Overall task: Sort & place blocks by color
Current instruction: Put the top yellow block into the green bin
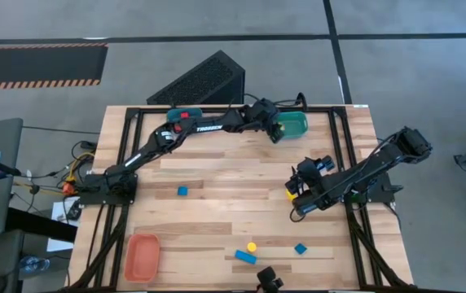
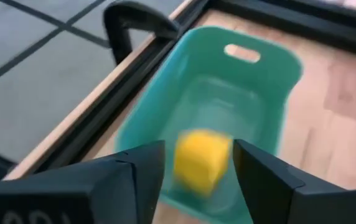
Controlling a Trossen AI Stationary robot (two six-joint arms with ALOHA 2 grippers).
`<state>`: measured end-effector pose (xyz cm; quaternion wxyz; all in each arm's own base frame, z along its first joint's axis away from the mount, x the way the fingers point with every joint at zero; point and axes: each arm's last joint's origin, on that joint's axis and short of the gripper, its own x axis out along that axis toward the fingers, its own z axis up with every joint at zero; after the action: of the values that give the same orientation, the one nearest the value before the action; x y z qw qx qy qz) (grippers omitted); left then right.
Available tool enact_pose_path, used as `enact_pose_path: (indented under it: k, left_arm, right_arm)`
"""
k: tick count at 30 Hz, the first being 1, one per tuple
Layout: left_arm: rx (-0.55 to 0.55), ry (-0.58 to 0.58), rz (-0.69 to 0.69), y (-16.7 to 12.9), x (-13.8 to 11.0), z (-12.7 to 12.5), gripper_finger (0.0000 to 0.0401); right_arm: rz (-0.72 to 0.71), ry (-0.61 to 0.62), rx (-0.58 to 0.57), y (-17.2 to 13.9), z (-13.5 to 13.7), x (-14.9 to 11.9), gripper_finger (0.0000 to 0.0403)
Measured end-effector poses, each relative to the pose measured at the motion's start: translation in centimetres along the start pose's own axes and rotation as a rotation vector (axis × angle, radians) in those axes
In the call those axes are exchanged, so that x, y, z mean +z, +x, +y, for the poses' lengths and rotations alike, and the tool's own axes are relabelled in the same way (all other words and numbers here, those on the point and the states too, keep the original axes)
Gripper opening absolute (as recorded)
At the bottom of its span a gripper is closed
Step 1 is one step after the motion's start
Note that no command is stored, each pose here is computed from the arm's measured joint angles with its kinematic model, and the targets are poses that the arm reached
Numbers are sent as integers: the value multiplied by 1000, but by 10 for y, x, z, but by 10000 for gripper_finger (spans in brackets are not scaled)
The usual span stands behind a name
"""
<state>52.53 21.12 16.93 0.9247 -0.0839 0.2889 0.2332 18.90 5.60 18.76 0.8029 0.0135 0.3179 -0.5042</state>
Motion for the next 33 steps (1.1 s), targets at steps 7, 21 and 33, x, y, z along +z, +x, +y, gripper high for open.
enact_pose_path:
  k: [7,21,33]
  left_arm:
    - [181,55,65,-16,1,-10,215]
    - [101,127,-155,-104,-29,-50,221]
    - [47,22,-345,-239,-133,-10,221]
  right_arm:
    - [53,-11,-3,3,-1,-1,304]
    - [178,130,39,6,-12,-55,304]
    - [189,218,77,12,-9,-64,304]
